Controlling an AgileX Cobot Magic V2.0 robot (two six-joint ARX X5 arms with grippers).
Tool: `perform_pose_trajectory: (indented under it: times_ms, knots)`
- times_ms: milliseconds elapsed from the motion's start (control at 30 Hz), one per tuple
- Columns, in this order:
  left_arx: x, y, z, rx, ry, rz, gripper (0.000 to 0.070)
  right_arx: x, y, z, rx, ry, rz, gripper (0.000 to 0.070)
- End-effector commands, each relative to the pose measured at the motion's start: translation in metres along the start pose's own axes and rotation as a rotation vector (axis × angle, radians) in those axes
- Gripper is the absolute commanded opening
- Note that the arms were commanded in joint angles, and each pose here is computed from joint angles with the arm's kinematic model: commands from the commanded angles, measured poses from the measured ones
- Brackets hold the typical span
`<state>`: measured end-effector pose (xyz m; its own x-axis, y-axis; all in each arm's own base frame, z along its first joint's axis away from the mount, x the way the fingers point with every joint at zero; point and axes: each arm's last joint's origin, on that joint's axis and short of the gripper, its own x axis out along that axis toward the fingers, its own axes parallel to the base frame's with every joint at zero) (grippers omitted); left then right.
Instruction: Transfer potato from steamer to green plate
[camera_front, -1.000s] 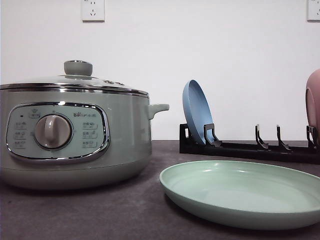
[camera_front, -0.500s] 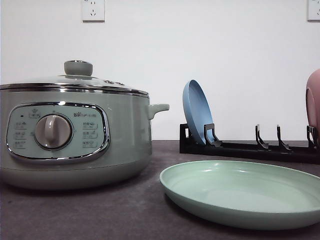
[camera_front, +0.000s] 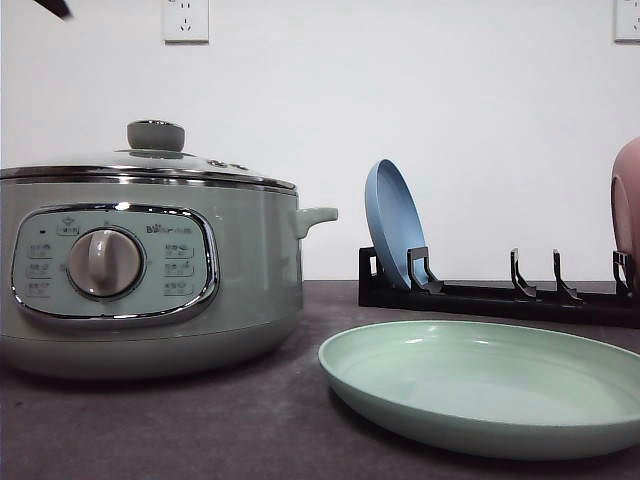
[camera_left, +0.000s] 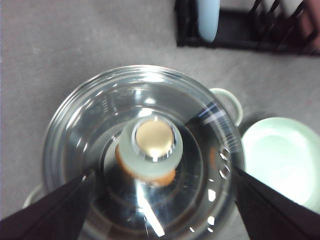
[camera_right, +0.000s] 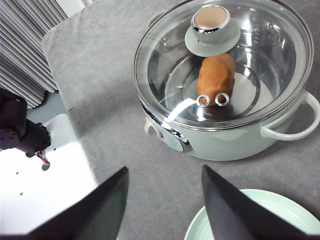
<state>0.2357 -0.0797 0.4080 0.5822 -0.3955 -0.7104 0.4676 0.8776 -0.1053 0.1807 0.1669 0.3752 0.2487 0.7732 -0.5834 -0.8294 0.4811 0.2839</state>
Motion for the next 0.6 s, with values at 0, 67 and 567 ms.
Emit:
perform_pose_trajectory:
  times_ms: [0, 67, 567]
  knots:
    - [0.009, -0.003, 0.01, 0.031, 0.009, 0.008, 0.0555, 0.0, 0.002, 0.005, -0.025, -0.01, 0.008, 0.0288]
    - [0.023, -0.005, 0.015, 0.041, 0.04, 0.018, 0.0555, 0.0, 0.002, 0.004, -0.025, -0.008, 0.008, 0.0288]
    - [0.098, -0.009, 0.016, 0.081, 0.227, 0.053, 0.0552, 0.0, 0.002, 0.004, -0.025, -0.007, 0.001, 0.0288]
